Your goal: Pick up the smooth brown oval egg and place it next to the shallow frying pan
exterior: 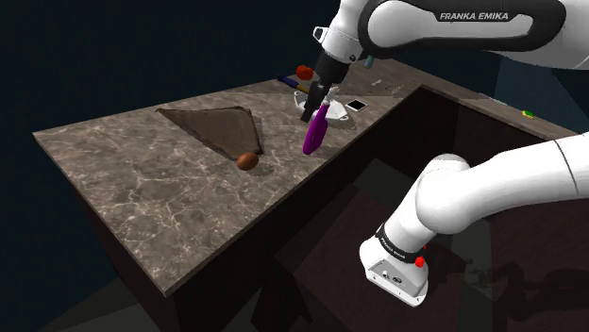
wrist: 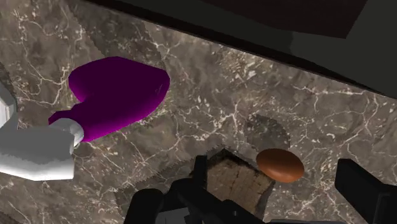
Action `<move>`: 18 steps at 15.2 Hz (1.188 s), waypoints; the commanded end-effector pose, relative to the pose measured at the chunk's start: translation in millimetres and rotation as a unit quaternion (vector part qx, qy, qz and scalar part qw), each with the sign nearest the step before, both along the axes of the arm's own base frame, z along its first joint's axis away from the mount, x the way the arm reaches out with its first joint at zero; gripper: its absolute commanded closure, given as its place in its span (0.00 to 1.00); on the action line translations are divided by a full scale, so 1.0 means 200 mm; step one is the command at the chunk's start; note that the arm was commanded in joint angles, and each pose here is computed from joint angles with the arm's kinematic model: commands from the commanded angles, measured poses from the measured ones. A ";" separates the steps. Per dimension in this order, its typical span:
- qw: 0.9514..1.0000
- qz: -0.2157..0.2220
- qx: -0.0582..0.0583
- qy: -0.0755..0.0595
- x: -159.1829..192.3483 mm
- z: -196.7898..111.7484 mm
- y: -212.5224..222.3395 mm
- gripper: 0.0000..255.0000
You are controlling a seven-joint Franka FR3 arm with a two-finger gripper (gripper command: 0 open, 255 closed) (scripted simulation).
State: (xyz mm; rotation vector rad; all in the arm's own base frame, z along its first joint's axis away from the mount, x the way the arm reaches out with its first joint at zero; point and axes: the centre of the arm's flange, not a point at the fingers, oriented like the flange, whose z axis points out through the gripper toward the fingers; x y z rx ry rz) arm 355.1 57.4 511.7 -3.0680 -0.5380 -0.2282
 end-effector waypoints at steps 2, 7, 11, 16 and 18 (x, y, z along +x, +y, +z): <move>0.998 0.054 -0.001 -0.015 0.09 -0.15 0.07 0.00; 0.989 0.141 -0.003 -0.037 0.21 -0.41 0.20 0.00; 0.976 0.209 -0.005 -0.054 0.30 -0.61 0.33 0.00; 0.961 0.269 -0.006 -0.069 0.37 -0.82 0.45 0.00; 0.961 0.269 -0.006 -0.069 0.38 -0.87 0.45 0.00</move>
